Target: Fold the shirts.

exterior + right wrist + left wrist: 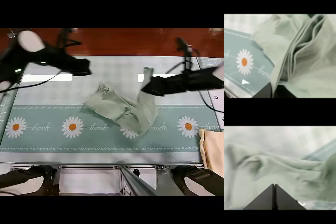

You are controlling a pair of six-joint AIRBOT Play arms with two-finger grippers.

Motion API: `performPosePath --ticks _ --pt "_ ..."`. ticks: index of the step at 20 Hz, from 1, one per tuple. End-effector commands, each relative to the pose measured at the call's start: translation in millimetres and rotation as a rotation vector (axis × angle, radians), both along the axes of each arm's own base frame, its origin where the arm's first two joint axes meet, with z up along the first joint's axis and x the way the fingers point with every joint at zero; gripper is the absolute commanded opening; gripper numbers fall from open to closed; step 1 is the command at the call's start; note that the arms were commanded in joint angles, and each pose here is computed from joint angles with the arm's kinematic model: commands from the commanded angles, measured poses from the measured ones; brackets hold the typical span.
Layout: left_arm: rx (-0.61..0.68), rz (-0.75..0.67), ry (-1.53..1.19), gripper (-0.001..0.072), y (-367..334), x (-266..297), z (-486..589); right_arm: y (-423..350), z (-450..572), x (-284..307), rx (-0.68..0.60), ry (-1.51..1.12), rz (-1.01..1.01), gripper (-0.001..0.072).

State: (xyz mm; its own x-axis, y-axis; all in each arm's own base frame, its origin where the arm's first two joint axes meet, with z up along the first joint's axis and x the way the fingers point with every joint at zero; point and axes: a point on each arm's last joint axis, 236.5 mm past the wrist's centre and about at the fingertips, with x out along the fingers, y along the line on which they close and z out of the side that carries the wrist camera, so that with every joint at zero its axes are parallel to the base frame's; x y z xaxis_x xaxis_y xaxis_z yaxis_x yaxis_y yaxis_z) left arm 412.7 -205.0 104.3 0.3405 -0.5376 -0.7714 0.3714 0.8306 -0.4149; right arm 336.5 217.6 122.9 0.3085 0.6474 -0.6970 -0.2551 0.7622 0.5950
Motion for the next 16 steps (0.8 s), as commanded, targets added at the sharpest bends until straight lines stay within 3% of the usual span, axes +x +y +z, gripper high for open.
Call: performPosePath --ticks 1,7,8,9,10,14,16 --pt "0.119 0.160 -0.097 0.0017 93.9 -45.0 6.3 79.4 -27.3 33.8 0.000 0.029 0.119 0.0030" --pt "0.012 0.289 -0.064 0.0017 103.0 -133.4 -62.0 184.4 -93.3 73.5 0.066 0.120 0.168 0.0031" --pt "-0.007 0.300 -0.039 0.0017 100.5 -139.5 -75.3 197.0 -105.7 70.4 0.074 0.147 0.186 0.0088" --pt "-0.016 0.310 -0.013 0.0017 99.3 -143.1 -87.4 206.8 -115.7 65.3 0.085 0.184 0.204 0.0341" --pt "-0.014 0.319 0.000 0.0017 100.3 -143.9 -95.7 210.4 -118.5 60.3 0.095 0.209 0.232 0.0639" --pt "-0.027 0.342 -0.004 0.0017 100.7 -136.8 -99.0 125.7 -72.3 80.7 0.056 0.215 0.268 0.0632" --pt "-0.051 0.346 0.001 0.0017 96.8 -136.4 -96.6 40.8 -47.0 73.4 -0.075 0.233 0.252 0.0631"
